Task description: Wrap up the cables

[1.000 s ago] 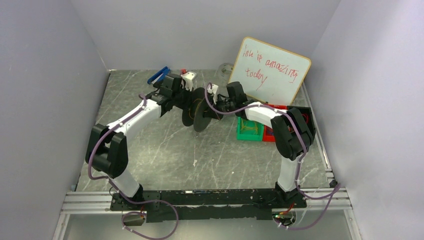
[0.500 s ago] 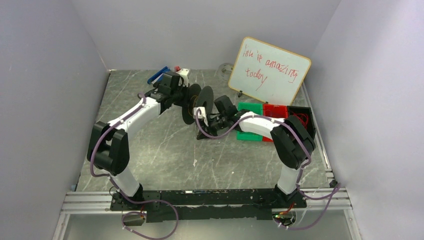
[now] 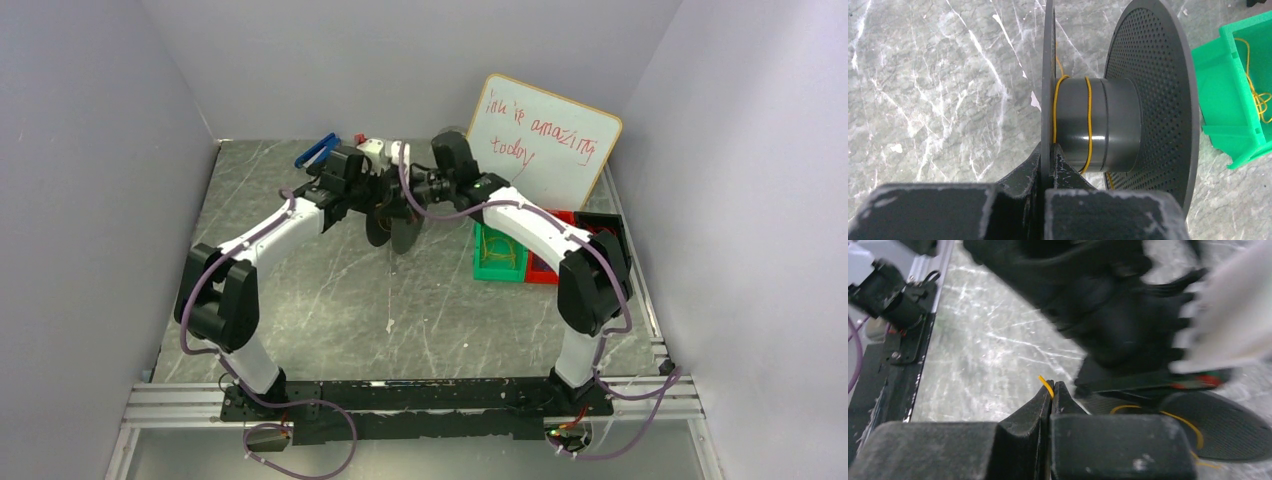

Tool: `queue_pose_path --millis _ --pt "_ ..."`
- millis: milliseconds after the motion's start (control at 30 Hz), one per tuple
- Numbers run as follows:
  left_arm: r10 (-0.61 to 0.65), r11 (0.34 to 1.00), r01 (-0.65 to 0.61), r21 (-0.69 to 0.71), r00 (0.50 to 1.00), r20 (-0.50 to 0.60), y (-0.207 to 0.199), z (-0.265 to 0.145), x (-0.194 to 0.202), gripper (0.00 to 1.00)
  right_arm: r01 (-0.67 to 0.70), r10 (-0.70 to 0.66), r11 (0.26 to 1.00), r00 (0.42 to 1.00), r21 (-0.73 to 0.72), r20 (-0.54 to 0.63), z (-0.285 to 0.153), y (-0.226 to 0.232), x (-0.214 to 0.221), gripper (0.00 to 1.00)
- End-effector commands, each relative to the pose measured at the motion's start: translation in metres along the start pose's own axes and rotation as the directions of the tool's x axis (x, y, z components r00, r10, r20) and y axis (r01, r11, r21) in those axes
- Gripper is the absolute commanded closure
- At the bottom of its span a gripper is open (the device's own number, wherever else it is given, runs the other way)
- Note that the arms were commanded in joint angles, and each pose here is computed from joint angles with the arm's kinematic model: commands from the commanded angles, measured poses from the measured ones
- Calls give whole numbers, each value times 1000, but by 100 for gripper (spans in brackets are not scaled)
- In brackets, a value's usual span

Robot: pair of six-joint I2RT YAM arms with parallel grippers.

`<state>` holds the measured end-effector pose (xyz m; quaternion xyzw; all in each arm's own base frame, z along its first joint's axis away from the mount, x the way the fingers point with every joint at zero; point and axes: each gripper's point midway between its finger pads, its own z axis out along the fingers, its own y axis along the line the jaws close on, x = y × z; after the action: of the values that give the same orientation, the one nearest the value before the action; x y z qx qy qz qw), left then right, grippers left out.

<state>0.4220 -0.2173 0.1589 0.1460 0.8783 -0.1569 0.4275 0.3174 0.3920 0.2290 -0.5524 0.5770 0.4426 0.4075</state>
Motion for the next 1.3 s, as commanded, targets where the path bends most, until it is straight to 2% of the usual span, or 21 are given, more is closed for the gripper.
queue_pose_path --millis 0,300,567,767,1033,1267 --pt "74 997 -73 21 996 -48 -1 0 23 97 -71 67 995 997 77 44 -16 -39 -14 100" --pt "125 963 -115 244 992 -27 -30 -12 31 97 -187 174 957 982 222 76 -62 -119 10 100" --pt "76 888 -72 454 997 9 -43 -34 22 97 -216 208 920 976 326 58 -84 -152 44 100" --pt "-32 836 43 546 999 -29 -43 -38 26 97 -273 276 916 961 294 33 -83 -148 78 100" --pt "-192 799 256 544 966 -172 -23 -13 52 97 -362 369 903 929 231 14 -75 -128 100 100" --pt "-298 820 377 431 924 -240 11 11 66 98 -411 422 879 907 244 9 -72 -135 108 100"
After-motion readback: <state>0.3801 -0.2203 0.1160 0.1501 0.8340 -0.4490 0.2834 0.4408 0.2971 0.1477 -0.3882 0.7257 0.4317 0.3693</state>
